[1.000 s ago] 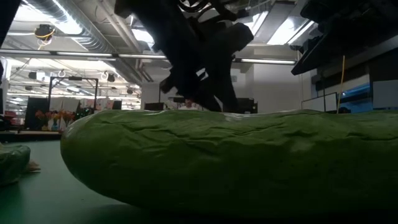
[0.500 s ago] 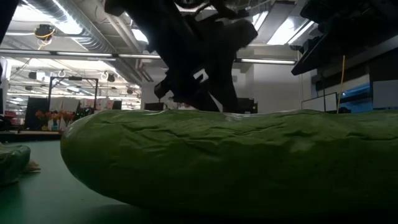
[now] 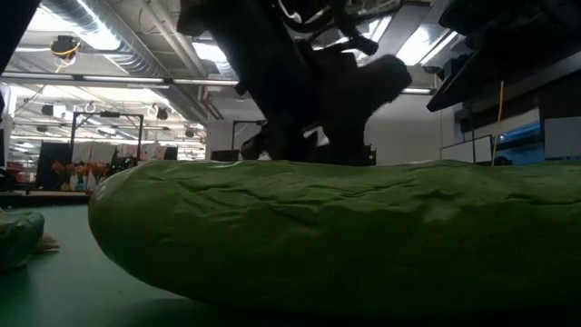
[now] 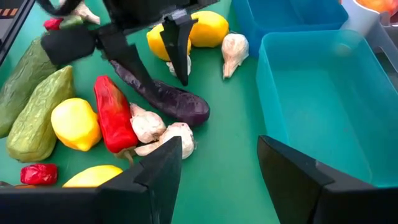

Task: Sort produce into baskets
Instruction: Put the eggplant into the dark blue bin

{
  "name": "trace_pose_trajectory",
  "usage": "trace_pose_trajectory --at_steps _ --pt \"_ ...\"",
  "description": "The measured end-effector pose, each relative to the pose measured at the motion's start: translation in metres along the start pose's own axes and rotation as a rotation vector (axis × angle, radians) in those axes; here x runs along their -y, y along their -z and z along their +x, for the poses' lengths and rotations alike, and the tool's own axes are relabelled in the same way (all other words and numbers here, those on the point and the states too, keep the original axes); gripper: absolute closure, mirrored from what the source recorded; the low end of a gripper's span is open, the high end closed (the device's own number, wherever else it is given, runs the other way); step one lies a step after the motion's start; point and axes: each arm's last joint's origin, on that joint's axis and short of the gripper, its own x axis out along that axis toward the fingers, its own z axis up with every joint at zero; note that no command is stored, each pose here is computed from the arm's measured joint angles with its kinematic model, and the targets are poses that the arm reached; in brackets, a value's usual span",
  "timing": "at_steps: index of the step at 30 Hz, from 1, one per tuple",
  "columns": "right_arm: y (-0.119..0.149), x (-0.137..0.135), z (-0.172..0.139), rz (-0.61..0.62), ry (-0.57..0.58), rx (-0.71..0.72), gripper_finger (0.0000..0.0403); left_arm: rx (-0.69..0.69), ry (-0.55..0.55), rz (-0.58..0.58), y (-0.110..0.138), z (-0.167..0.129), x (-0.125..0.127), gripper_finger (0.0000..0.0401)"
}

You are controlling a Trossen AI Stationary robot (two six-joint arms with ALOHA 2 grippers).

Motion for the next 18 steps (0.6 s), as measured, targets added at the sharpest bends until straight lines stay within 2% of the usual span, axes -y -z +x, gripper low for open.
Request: trace_pose_trajectory --at_steps 14,18 --pt "0.0007 0.0000 0.0001 -0.003 -0.001 -0.005 0.0194 -0.109 0.062 0.014 -0.0012 0.0021 -0.0006 0.0224" --pt "0.0007 0.0000 0.0001 -0.004 -0.001 -0.005 0.0194 -0.151 0.108 0.030 -0.0029 0.0029 -0.0012 0.0243"
